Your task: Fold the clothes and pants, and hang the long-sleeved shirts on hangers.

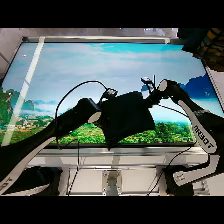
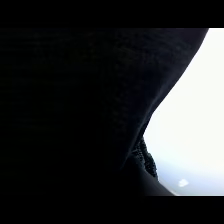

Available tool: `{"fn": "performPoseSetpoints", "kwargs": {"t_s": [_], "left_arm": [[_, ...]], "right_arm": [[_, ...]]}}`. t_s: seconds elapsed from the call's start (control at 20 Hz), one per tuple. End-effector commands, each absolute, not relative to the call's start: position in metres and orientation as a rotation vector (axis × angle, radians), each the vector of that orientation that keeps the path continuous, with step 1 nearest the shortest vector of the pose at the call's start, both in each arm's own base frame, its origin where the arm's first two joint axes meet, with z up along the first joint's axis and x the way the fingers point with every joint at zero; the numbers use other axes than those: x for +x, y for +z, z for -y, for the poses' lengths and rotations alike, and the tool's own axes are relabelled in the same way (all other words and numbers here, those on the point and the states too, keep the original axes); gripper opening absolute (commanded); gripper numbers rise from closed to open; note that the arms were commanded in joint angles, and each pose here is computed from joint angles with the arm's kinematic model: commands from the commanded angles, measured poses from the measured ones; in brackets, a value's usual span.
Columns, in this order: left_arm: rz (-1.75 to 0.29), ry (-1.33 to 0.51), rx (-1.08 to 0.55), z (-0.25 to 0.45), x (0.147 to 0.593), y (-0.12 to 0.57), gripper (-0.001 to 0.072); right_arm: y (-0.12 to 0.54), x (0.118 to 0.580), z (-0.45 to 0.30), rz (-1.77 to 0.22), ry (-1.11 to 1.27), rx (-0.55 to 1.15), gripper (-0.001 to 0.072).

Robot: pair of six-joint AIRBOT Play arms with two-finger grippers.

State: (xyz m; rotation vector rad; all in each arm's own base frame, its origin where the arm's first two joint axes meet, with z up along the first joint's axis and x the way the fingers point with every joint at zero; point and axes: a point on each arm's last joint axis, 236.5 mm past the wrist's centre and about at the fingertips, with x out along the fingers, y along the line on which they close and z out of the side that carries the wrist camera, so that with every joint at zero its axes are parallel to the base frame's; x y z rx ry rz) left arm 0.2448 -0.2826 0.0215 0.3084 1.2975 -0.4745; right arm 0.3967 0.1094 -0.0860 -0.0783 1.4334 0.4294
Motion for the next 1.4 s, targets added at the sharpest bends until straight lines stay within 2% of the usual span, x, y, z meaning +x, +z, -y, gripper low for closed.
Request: {"fn": "performPoseSetpoints", "kwargs": {"t_s": [0.0, 0.1, 0.2, 0.3, 0.45, 0.5, 0.6, 0.65, 0.75, 0.8, 0.95, 1.0, 1.15, 1.25, 1.35], "left_arm": [[-1.306, -0.399, 0.391, 0.258, 0.25, 0.02, 0.0015], [-1.293, -0.381, 0.412, 0.253, 0.254, 0.021, 0.0014], [-1.286, -0.371, 0.421, 0.25, 0.257, 0.021, 0.0014], [-1.279, -0.364, 0.413, 0.248, 0.262, 0.021, 0.0015], [-1.268, -0.328, 0.376, 0.238, 0.278, 0.022, 0.0014], [-1.269, -0.308, 0.365, 0.231, 0.283, 0.022, 0.0015], [-1.278, -0.266, 0.338, 0.216, 0.294, 0.02, 0.0015], [-1.286, -0.247, 0.329, 0.209, 0.297, 0.017, 0.0015], [-1.306, -0.215, 0.317, 0.196, 0.3, 0.008, 0.0015], [-1.314, -0.204, 0.314, 0.191, 0.301, 0.001, 0.0015], [-1.341, -0.192, 0.322, 0.181, 0.295, -0.02, 0.0015], [-1.352, -0.19, 0.328, 0.178, 0.292, -0.025, 0.0015], [-1.366, -0.194, 0.329, 0.179, 0.287, -0.029, 0.0015], [-1.373, -0.201, 0.315, 0.182, 0.285, -0.03, 0.0015], [-1.395, -0.213, 0.29, 0.186, 0.279, -0.031, 0.0015]], "right_arm": [[-0.068, 0.414, -0.014, -1.467, 0.185, -0.246, 0.0013], [-0.05, 0.415, 0.06, -1.485, 0.023, -0.251, 0.0013], [-0.035, 0.404, 0.132, -1.469, -0.135, -0.175, 0.0013], [-0.029, 0.377, 0.197, -1.471, -0.27, -0.06, 0.0014], [-0.03, 0.311, 0.277, -1.519, -0.45, 0.123, 0.0034], [-0.03, 0.286, 0.299, -1.527, -0.511, 0.193, 0.0109], [-0.032, 0.246, 0.327, -1.505, -0.595, 0.361, 0.039], [-0.032, 0.235, 0.333, -1.464, -0.614, 0.456, 0.0414], [-0.022, 0.233, 0.336, -1.332, -0.584, 0.613, 0.0399], [-0.011, 0.24, 0.335, -1.258, -0.559, 0.656, 0.0366], [0.029, 0.275, 0.314, -1.093, -0.439, 0.68, 0.0122], [0.048, 0.294, 0.294, -1.039, -0.354, 0.677, 0.001], [0.1, 0.339, 0.202, -0.964, -0.084, 0.594, 0.0014], [0.115, 0.345, 0.123, -1.0, 0.073, 0.485, 0.0014], [0.111, 0.332, 0.042, -1.073, 0.226, 0.389, 0.0014]]}}
